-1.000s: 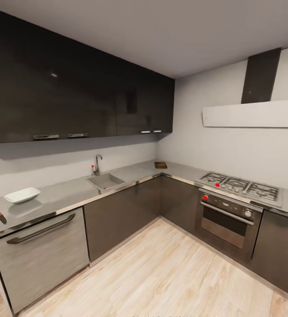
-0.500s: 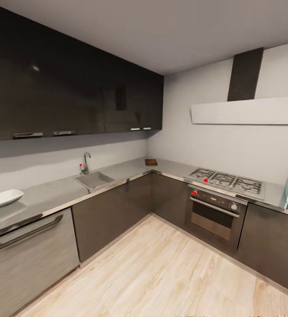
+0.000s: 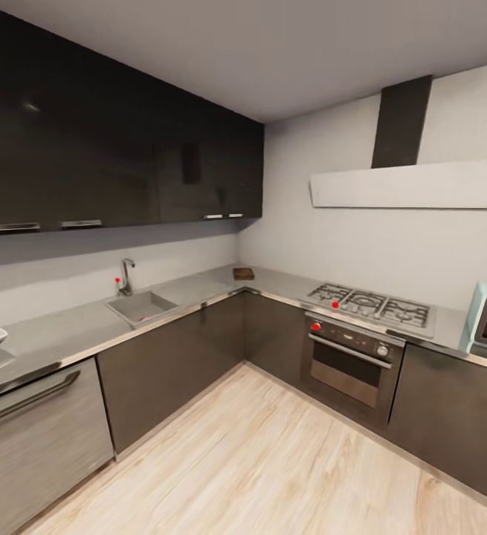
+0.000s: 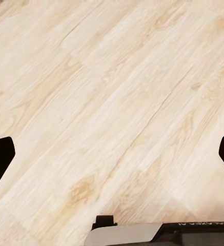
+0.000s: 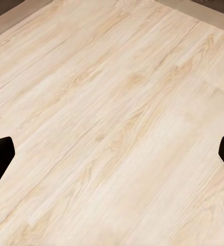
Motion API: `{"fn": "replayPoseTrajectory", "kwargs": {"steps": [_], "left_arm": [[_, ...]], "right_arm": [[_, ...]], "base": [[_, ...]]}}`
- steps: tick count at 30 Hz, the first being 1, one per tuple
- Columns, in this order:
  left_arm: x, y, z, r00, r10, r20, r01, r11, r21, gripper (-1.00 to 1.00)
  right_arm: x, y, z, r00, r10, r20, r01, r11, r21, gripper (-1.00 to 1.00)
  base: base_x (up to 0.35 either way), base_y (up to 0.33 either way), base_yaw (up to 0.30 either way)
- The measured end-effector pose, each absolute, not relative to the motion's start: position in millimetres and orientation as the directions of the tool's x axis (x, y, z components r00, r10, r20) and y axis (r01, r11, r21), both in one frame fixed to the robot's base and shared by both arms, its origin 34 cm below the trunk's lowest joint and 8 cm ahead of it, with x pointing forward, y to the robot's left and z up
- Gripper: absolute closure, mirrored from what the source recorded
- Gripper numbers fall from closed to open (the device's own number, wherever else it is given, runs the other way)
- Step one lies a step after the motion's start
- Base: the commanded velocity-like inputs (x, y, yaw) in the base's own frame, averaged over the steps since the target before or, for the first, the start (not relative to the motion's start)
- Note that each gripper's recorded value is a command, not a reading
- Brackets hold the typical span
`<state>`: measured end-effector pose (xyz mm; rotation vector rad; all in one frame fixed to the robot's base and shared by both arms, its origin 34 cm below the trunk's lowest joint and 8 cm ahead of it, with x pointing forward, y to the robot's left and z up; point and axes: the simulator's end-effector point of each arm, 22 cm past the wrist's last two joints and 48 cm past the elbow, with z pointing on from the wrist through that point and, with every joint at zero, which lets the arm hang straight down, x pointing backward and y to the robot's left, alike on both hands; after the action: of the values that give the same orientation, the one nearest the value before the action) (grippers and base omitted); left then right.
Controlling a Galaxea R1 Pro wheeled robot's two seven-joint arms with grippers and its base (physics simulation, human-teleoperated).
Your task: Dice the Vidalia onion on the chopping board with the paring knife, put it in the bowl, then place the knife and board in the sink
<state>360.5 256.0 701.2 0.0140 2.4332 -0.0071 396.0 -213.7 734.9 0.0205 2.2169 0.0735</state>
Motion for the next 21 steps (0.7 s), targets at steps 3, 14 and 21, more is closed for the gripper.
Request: {"fn": "replayPoseTrajectory", "kwargs": {"steps": [3,14,21], "left_arm": [[360.5,256.3,701.2,-0.759,0.008,-0.651,0.011,1.0,-0.001,-1.0],[360.9,257.4,701.5,-0.759,0.007,-0.651,0.01,1.0,0.0,-1.0],[360.8,257.9,701.5,-0.759,0.007,-0.651,0.009,1.0,0.0,-1.0]], "right_arm": [[395.9,-213.8,734.9,-0.603,0.041,-0.797,-0.011,0.998,0.061,-1.0],[395.9,-213.8,734.9,-0.603,0.041,-0.797,-0.012,0.998,0.06,-1.0],[395.8,-213.8,734.9,-0.603,0.041,-0.797,-0.012,0.998,0.06,-1.0]], "base": [[0.221,-0.222,-0.001],[0.229,-0.15,0.0],[0.268,0.131,0.0]]}}
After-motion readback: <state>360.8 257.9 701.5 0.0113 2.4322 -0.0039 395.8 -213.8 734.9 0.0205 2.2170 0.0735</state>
